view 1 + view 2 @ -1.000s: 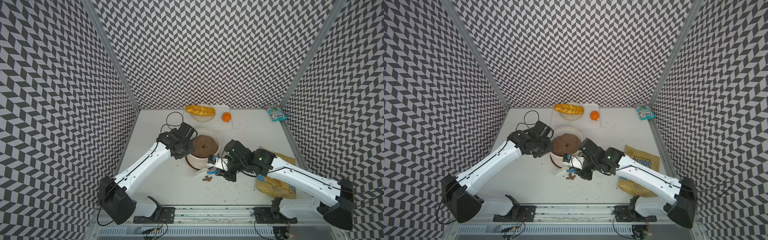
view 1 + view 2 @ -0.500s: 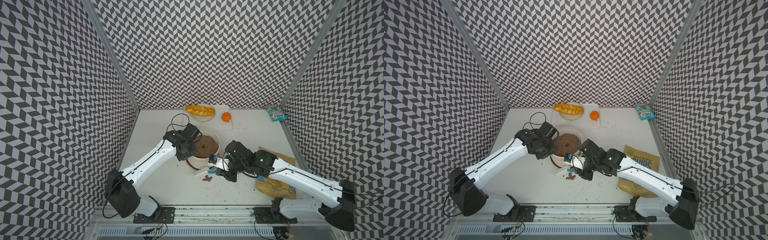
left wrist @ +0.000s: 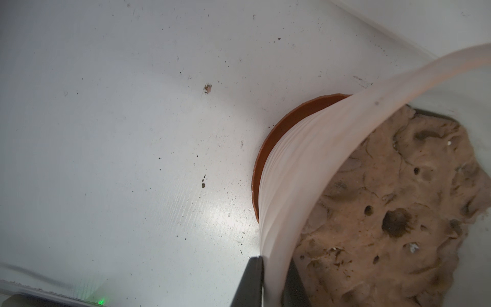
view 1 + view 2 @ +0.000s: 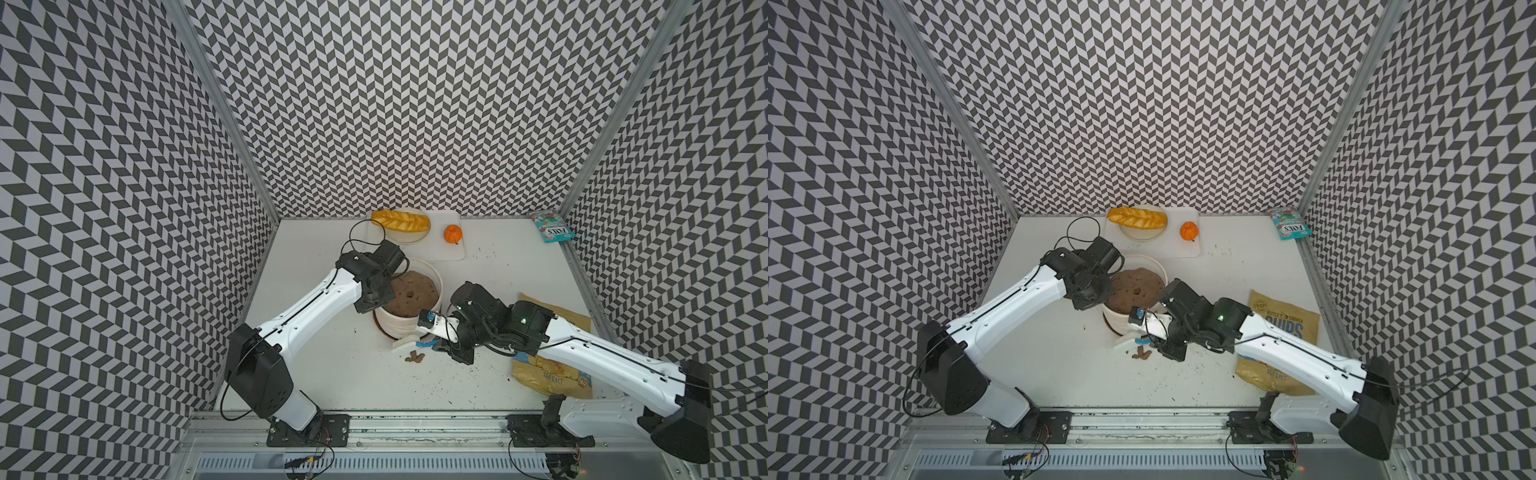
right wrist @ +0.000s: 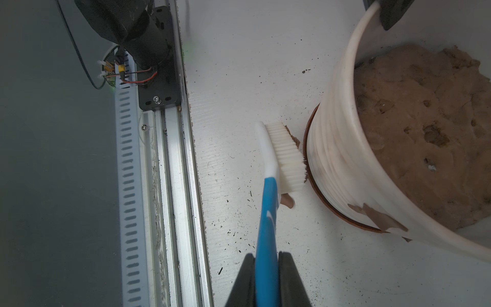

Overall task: Scrub the dried mud off the ceramic pot
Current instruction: Rotate the pot on the tray, then brush off the soil from the pot.

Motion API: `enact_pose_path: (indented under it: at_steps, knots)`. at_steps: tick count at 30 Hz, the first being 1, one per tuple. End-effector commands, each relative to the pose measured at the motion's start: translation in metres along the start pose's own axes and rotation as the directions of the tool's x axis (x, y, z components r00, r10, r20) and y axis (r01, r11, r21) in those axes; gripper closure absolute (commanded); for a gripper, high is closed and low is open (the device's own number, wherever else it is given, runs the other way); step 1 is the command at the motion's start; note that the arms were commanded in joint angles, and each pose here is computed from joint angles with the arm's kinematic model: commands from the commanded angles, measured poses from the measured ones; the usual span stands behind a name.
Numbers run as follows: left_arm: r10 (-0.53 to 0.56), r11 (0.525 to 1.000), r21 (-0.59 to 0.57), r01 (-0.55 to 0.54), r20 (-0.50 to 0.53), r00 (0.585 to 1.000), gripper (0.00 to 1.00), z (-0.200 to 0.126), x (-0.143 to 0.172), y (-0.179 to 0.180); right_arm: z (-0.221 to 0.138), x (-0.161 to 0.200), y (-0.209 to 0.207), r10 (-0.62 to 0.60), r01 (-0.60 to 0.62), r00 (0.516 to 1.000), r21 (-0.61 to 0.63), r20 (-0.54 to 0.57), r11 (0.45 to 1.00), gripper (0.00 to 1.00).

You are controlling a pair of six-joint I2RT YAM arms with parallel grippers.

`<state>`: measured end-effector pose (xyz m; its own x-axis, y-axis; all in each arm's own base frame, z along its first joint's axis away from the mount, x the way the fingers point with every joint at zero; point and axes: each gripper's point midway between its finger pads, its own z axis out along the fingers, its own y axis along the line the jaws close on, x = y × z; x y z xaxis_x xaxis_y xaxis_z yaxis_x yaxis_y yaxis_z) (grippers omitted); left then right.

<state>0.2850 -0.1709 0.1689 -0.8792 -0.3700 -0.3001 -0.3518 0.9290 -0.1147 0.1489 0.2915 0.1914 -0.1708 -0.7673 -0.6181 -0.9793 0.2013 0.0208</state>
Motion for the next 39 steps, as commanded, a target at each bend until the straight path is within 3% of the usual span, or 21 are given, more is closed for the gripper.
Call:
enact_pose_path:
  at_steps: [1,4,7,15,20,32,39]
  knots:
    - [0.119,0.992,0.043,-0.122,0.051,0.992,0.94,0.005,-0.018,-0.017,-0.01,-0.017,0.0,-0.024,0.022,0.996,0.019,0.091,1.0,1.0]
    - [0.229,0.969,0.069,-0.236,0.096,0.969,0.98,0.012,-0.031,-0.027,-0.011,-0.019,0.0,-0.026,0.024,0.995,0.022,0.096,0.999,1.0]
    - [0.313,0.949,0.008,-0.315,0.106,0.944,1.0,0.021,-0.041,-0.021,-0.011,-0.02,-0.002,-0.026,0.024,0.995,0.03,0.098,0.999,1.0]
    - [0.485,0.865,0.084,-0.495,0.115,0.867,1.0,0.035,-0.051,-0.033,-0.014,-0.038,-0.007,-0.036,0.03,0.99,0.046,0.138,0.999,1.0]
    - [0.56,0.826,-0.011,-0.563,0.123,0.819,1.0,0.042,-0.065,-0.026,-0.016,-0.053,-0.011,-0.032,0.022,0.982,0.058,0.186,0.998,1.0]
    - [0.709,0.705,-0.046,-0.708,0.072,0.701,1.0,0.055,-0.063,-0.02,-0.015,-0.057,-0.058,0.081,-0.119,0.979,0.202,0.188,0.972,1.0]
    - [0.729,0.681,-0.016,-0.732,0.119,0.674,1.0,0.048,-0.071,-0.03,-0.011,-0.024,-0.081,0.226,-0.251,0.966,0.243,0.125,0.937,1.0]
